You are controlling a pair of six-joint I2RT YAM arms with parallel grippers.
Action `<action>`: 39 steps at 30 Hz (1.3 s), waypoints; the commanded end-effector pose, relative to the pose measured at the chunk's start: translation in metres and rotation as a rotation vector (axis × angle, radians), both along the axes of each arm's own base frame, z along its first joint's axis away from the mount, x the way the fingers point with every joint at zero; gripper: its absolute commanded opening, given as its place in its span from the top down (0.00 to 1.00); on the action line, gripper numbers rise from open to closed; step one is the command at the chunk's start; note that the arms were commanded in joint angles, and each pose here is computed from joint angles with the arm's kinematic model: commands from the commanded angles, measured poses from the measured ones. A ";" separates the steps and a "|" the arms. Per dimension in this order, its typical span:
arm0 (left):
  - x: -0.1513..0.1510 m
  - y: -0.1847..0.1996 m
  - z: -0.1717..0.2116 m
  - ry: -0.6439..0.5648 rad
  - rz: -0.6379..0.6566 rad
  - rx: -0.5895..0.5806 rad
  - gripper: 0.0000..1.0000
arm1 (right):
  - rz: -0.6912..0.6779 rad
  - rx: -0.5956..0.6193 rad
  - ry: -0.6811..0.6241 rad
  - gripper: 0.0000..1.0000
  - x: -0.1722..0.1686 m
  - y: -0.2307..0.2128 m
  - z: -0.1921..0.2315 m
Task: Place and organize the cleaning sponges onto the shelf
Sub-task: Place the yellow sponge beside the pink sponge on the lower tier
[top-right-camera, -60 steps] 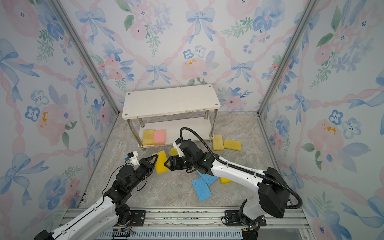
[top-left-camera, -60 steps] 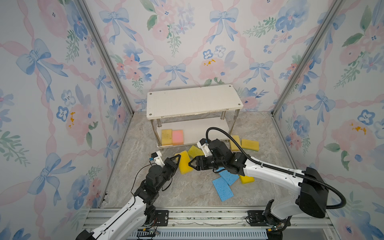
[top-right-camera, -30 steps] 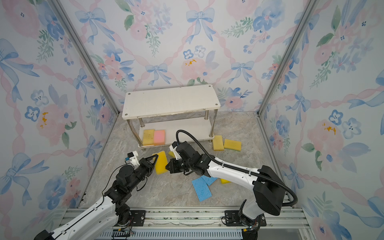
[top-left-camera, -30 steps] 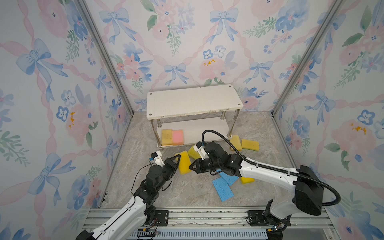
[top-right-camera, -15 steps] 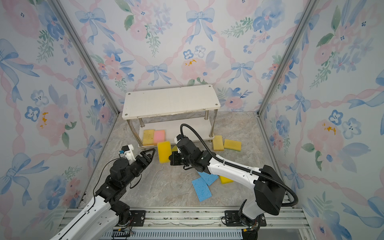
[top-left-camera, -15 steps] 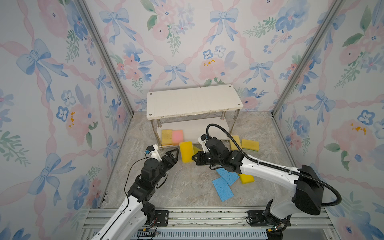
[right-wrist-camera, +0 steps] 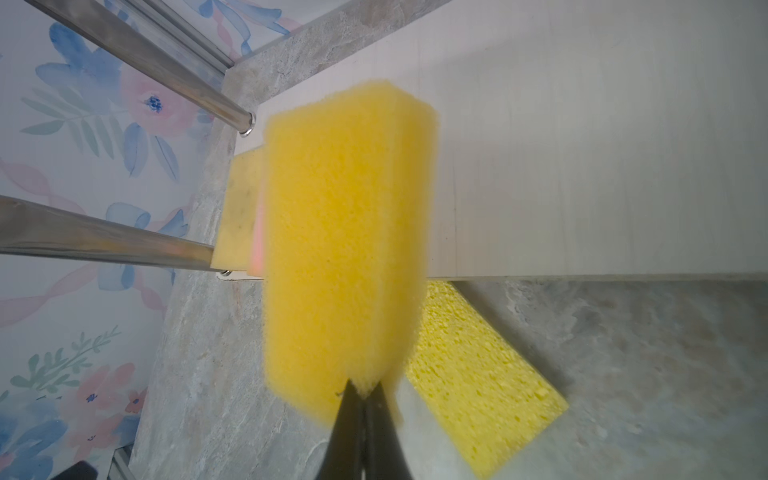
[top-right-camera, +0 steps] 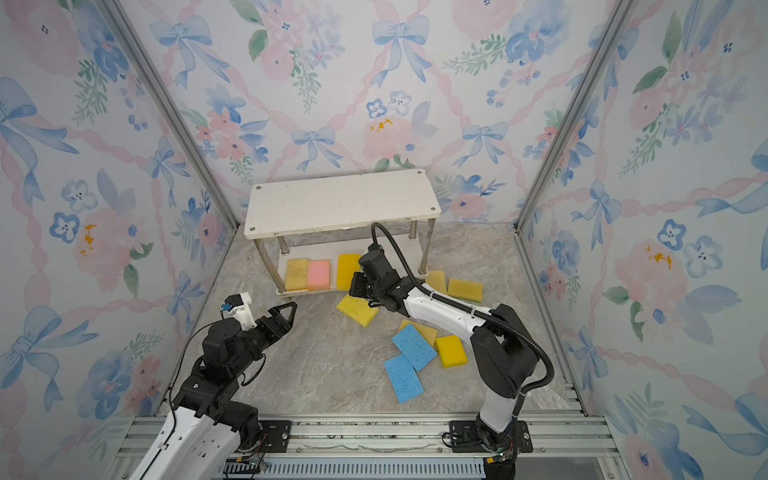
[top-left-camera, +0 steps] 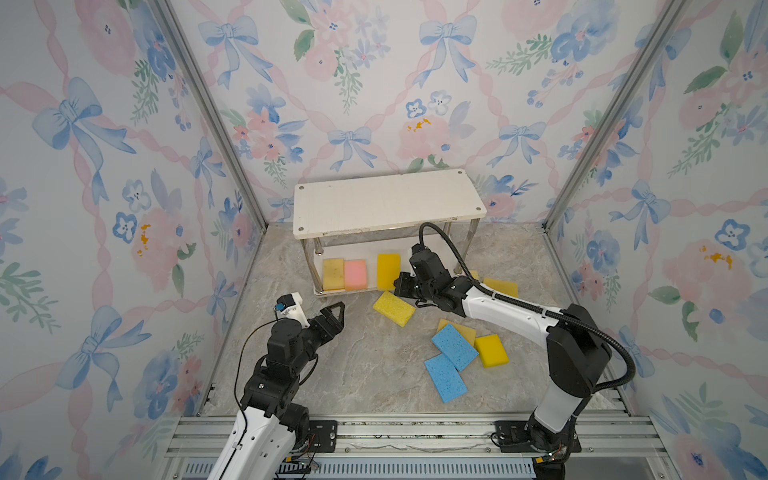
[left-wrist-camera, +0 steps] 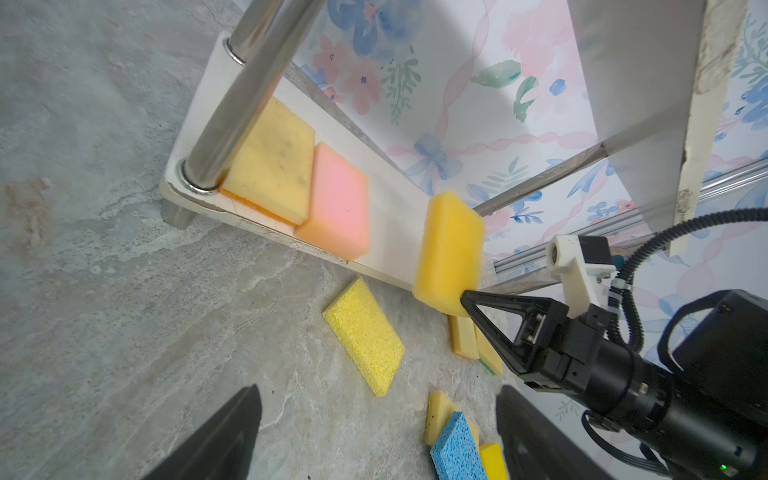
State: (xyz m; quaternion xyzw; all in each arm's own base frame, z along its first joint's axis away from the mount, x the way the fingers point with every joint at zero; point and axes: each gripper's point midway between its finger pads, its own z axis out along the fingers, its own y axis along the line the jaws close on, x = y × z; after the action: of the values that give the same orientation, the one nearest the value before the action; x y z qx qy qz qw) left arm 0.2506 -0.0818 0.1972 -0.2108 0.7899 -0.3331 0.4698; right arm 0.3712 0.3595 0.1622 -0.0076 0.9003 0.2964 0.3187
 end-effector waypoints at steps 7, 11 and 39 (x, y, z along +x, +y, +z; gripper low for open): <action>-0.004 -0.004 0.002 -0.013 -0.050 0.037 0.07 | 0.023 0.000 -0.051 0.97 0.032 0.014 -0.007; -0.004 -0.004 0.002 -0.013 -0.047 0.035 0.07 | 0.041 -0.002 -0.029 0.97 0.035 0.021 -0.016; -0.002 0.000 0.001 -0.007 -0.031 0.037 0.02 | 0.072 -0.005 0.045 0.56 0.045 0.029 -0.041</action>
State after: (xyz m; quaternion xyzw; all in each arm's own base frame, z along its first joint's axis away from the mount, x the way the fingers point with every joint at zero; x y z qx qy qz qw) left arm 0.2485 -0.0831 0.1915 -0.1976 0.8004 -0.3272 0.4618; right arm 0.4069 0.3892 0.1189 -0.0377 0.9077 0.3058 0.2848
